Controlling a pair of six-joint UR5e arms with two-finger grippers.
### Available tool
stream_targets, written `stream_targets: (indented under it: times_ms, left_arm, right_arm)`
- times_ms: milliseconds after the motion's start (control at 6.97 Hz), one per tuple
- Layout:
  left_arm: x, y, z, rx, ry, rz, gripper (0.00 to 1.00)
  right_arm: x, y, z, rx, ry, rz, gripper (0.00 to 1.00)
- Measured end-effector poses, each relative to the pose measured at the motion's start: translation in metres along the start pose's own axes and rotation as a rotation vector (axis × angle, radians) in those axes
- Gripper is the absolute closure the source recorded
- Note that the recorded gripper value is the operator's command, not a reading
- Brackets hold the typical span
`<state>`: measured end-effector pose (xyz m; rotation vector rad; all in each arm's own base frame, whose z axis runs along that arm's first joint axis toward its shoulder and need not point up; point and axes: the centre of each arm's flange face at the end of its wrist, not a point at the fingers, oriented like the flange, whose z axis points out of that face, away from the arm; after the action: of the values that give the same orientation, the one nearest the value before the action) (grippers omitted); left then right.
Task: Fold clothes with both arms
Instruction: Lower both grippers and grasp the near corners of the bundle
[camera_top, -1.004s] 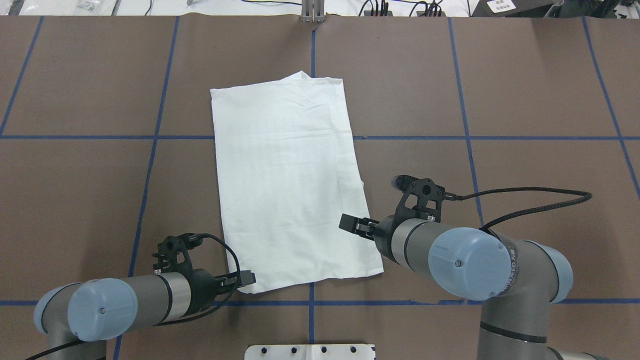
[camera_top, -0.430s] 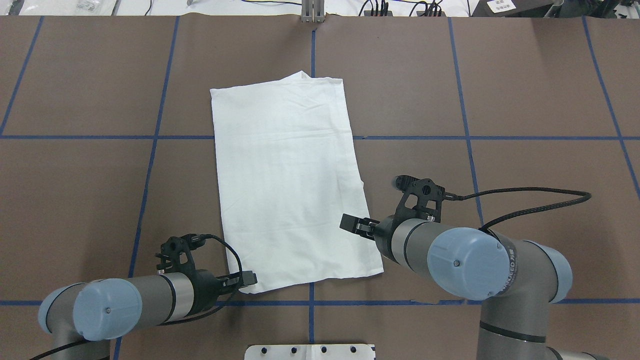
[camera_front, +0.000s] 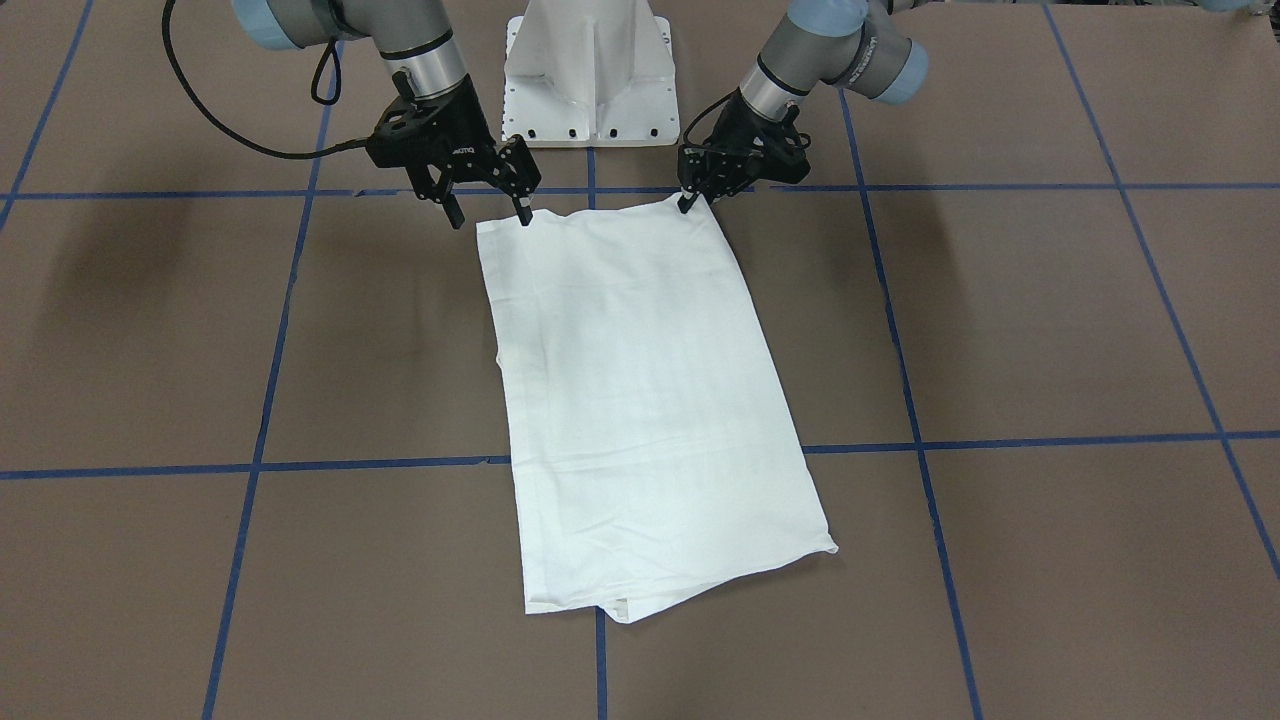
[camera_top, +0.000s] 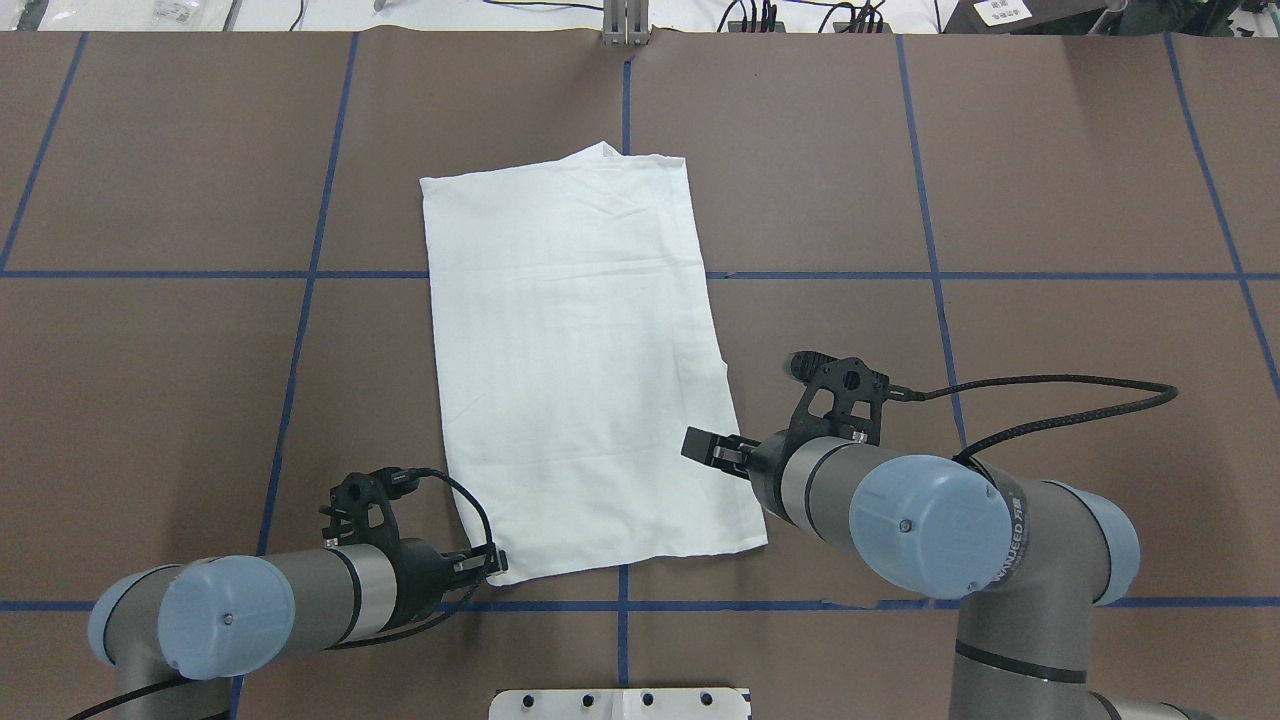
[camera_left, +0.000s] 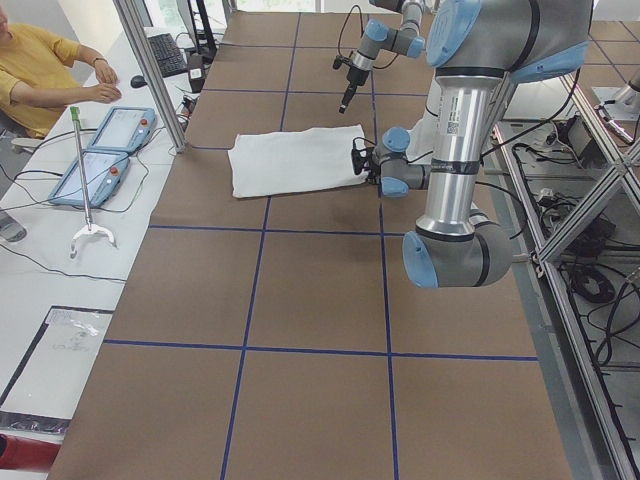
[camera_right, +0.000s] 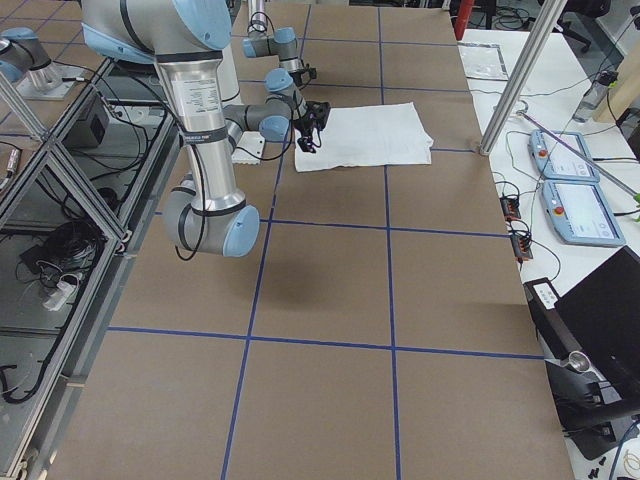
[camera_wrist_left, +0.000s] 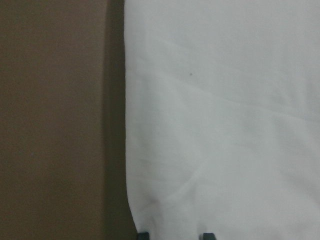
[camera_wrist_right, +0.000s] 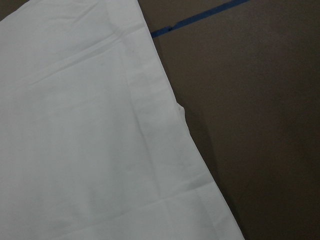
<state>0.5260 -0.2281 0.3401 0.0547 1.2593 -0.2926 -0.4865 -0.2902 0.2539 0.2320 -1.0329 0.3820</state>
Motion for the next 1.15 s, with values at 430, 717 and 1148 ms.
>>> stream_targets:
  times_ms: [430,717,1148]
  left_arm:
    - [0.006,0.0,-0.005,0.001,0.015,0.0,1.0]
    - [0.007,-0.001,-0.006,0.003,0.018,-0.001,1.0]
    - [0.006,-0.002,-0.007,0.006,0.017,-0.001,1.0]
  right_arm:
    - [0.001,0.022,0.015,-0.005,0.029,0.124,0.01]
    - [0.011,0.052,0.042,0.003,0.097,0.21,0.01]
    - [-0.006,0.075,0.06,0.013,0.165,0.24,0.01]
